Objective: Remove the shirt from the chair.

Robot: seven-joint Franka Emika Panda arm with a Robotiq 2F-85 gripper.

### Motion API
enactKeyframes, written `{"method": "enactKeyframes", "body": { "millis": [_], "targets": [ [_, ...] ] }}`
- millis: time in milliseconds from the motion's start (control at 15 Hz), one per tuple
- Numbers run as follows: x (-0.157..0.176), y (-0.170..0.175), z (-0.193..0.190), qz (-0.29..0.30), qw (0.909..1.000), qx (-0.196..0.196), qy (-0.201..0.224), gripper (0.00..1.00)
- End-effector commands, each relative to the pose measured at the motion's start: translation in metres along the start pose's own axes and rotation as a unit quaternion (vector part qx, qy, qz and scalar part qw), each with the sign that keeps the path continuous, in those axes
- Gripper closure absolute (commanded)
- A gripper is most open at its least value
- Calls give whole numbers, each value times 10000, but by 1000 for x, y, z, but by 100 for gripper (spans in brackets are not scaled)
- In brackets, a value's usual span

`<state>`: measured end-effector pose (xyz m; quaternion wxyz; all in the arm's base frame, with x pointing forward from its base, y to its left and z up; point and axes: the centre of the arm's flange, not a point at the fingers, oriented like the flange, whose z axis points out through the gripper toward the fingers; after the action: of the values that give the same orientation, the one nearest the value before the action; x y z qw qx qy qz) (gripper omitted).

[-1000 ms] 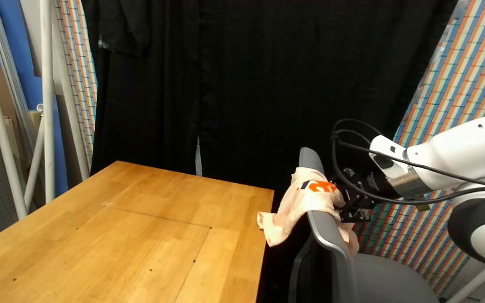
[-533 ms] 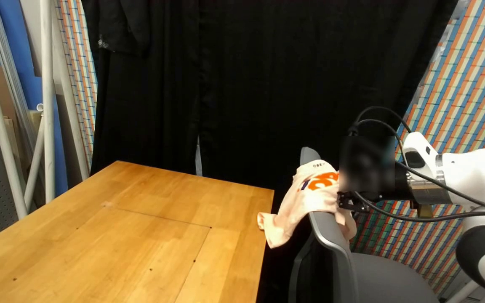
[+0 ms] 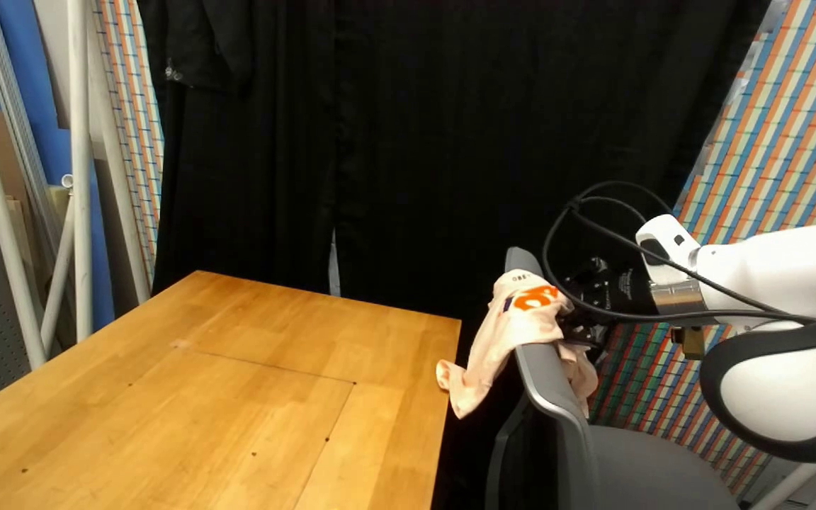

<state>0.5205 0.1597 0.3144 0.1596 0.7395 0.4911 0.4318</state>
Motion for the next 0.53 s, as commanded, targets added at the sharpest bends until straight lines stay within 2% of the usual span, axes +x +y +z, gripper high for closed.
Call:
{"method": "enactKeyframes", "body": {
  "millis": [0, 133, 267, 333, 400, 467],
  "targets": [
    [0, -1, -1, -7, 10000, 2, 6, 70],
    [-4, -4, 1, -9, 10000, 22, -24, 59],
    [-5, -5, 1, -11, 10000, 31, -31, 59],
    [-6, -4, 1, -24, 9999, 31, -122, 81],
    [-3, -1, -2, -159, 9996, -21, -242, 82],
    [3, 3, -8, -385, 9990, -54, -236, 89]
  ]
}}
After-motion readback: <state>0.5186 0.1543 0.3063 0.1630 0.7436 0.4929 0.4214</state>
